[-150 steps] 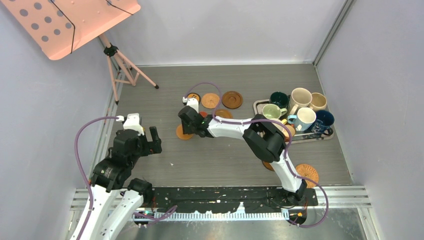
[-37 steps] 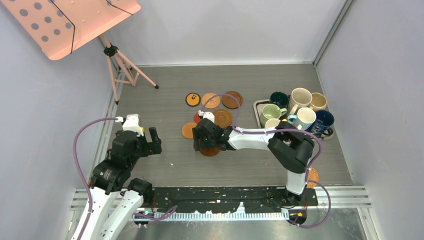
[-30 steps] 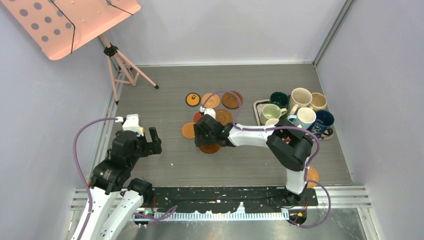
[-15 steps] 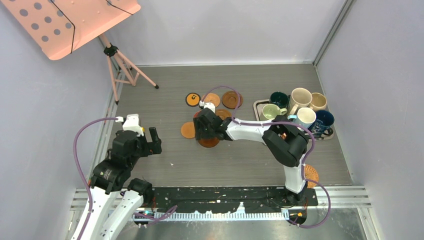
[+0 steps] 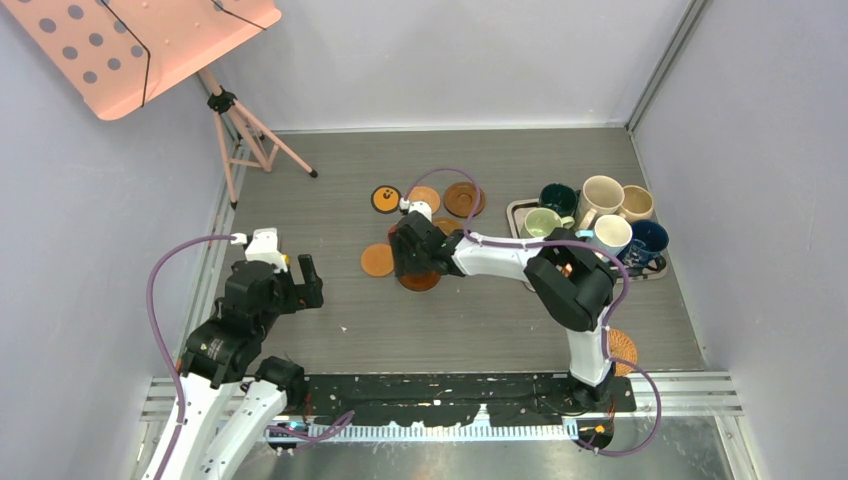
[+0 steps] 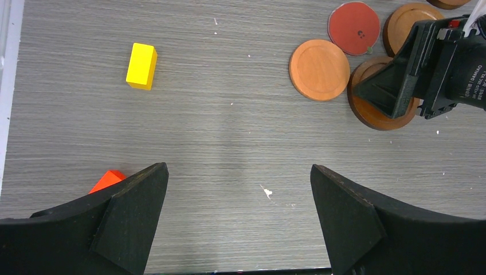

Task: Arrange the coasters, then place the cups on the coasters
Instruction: Move the coaster to the center of the board.

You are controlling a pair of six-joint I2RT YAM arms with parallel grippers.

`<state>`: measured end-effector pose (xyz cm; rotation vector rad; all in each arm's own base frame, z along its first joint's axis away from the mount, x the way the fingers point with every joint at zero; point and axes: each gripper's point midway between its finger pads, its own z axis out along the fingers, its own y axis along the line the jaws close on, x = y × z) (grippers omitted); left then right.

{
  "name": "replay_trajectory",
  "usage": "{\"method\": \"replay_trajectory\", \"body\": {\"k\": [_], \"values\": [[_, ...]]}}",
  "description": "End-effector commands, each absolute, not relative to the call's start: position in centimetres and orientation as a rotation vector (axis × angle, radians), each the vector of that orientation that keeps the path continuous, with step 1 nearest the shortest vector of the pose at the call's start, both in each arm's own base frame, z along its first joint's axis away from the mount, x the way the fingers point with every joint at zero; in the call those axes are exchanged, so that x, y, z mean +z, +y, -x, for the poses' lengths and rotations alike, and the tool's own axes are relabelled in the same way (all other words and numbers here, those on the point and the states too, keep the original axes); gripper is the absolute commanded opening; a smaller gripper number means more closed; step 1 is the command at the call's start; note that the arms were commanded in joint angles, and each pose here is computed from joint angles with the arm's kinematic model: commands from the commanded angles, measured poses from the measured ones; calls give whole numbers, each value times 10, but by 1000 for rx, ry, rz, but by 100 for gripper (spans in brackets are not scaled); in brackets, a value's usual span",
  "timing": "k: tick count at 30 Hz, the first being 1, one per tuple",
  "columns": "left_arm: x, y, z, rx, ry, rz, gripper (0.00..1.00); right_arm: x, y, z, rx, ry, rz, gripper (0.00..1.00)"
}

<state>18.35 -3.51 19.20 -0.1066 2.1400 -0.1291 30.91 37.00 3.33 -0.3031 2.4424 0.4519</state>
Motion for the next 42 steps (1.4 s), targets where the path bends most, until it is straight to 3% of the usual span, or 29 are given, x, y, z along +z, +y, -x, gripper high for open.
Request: {"method": "replay_trajectory", "body": {"k": [1,9,17,33,42], "values": [[196,-35,-188,-126,2119,117,98,40,371,-310,458,2451,368,66],[197,-35,-188,-130,2113,116,98,94,352,-276,596,2424,359,68],[198,-37,-188,-142,2104,111,98,105,275,-224,512,2524,68,68],[201,-40,-187,-168,2090,99,99,56,75,-138,-78,2478,-863,69],[202,-39,-186,-165,2086,100,99,52,25,-138,-259,2276,-1181,71]]}}
